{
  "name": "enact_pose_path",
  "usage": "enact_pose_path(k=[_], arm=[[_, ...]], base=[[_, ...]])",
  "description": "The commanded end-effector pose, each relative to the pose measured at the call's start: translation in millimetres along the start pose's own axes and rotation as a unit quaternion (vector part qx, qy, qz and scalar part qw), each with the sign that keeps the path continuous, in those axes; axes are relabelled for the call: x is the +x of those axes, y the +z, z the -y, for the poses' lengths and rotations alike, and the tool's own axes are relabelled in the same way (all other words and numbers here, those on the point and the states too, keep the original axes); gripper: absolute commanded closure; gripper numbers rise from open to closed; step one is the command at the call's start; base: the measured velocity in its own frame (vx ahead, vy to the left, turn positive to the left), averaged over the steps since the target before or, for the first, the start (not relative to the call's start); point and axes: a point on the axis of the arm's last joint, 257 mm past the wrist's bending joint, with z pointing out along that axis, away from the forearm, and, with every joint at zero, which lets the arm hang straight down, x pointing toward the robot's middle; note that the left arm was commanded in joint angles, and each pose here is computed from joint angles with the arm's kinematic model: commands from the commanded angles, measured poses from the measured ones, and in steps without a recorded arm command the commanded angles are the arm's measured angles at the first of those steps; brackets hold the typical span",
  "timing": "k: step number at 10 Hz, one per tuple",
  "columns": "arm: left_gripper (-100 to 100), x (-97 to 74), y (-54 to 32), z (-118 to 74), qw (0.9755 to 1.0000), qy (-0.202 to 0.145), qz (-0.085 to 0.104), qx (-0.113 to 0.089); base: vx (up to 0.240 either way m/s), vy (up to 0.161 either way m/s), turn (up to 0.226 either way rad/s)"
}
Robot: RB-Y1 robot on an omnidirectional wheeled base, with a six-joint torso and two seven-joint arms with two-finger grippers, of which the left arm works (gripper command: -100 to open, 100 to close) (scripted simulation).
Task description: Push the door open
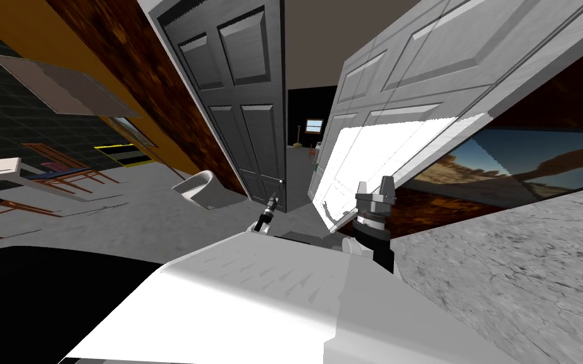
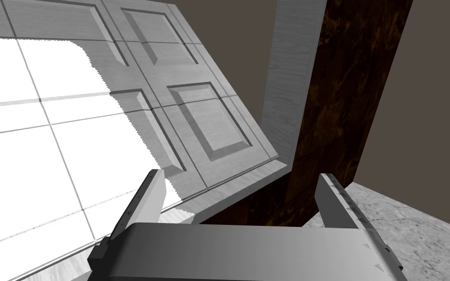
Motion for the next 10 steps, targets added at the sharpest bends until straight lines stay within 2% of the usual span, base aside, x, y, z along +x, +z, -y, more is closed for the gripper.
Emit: enact_pose_path(k=[1, 10], arm=[[-100, 1.8, -0.6, -8.3, 1.0, -0.001, -0.002, -0.008], [-100, 9.5, -6.0, -51.3, 0.9987, -0.006, -0.009, -0.05]], base=[[0.086, 0.069, -0.049], [0.089, 0.082, -0.046]])
